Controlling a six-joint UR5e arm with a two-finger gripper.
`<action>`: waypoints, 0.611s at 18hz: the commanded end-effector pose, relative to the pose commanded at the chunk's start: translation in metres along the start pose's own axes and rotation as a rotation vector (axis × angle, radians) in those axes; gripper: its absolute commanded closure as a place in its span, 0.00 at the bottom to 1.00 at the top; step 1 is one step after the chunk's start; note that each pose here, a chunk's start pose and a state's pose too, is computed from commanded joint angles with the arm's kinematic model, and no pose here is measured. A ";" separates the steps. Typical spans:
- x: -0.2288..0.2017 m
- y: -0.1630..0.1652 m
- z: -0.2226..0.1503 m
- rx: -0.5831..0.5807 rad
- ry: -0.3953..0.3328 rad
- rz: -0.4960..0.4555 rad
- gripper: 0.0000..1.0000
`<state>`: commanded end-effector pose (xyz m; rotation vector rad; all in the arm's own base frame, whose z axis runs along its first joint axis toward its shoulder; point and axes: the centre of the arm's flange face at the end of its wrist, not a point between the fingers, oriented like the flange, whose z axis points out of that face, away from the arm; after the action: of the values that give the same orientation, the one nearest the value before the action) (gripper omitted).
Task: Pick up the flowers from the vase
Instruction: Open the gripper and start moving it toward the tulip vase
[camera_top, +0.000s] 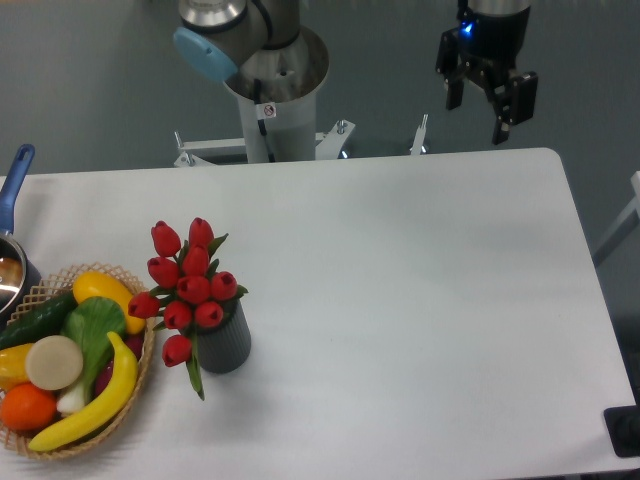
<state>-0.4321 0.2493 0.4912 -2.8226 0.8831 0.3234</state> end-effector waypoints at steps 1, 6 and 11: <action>0.001 0.000 0.001 -0.002 -0.001 0.000 0.00; 0.006 -0.004 0.008 0.015 0.006 -0.014 0.00; 0.009 -0.010 0.019 0.078 0.004 -0.138 0.00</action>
<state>-0.4218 0.2572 0.4714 -2.7942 0.6820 0.2592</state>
